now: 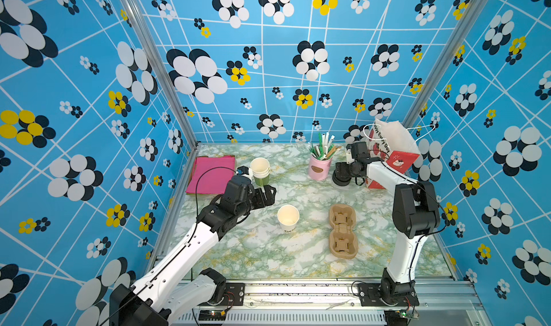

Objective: Pack a coffee takeout order
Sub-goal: Pick up the lid from the lid.

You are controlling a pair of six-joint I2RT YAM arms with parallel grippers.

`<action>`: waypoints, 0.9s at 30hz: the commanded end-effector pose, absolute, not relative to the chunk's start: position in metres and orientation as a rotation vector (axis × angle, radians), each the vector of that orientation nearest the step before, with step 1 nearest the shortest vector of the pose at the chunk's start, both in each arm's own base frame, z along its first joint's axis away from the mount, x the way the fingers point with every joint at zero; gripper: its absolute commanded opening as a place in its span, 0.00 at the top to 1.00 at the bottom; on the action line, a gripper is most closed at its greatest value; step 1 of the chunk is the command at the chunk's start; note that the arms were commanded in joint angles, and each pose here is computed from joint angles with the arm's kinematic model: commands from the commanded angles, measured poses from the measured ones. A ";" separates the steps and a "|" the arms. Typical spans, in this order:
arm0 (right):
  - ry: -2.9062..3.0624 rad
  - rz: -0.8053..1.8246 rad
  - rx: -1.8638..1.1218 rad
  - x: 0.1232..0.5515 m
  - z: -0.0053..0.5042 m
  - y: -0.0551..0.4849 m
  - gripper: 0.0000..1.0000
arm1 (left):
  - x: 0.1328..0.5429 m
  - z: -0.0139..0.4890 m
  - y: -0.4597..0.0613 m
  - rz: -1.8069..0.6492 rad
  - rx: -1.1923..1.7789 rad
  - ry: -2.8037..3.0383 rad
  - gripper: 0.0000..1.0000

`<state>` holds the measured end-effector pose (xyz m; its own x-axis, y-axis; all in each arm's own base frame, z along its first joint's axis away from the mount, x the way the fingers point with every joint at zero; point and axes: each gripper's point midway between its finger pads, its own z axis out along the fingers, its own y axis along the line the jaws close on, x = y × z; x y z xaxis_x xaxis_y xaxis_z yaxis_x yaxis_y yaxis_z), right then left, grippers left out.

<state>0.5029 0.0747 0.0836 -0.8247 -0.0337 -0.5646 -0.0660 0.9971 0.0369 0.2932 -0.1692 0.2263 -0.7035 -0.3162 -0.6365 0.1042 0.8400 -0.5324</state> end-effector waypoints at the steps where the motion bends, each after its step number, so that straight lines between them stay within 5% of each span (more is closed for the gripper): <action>1: 2.575 0.083 -0.060 0.501 0.080 0.076 0.11 | 0.293 0.227 -0.167 -0.716 -0.157 2.236 0.01; 27: 2.630 0.087 -0.060 0.500 0.063 0.078 0.23 | 0.295 0.220 -0.161 -0.740 -0.215 2.245 0.01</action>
<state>0.5049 0.0763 0.0663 -0.8543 -0.0375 -0.5184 -0.0674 0.9970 0.0389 0.2963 -0.1641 0.2232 -0.7067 -0.3502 -0.6148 0.0763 0.8261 -0.5583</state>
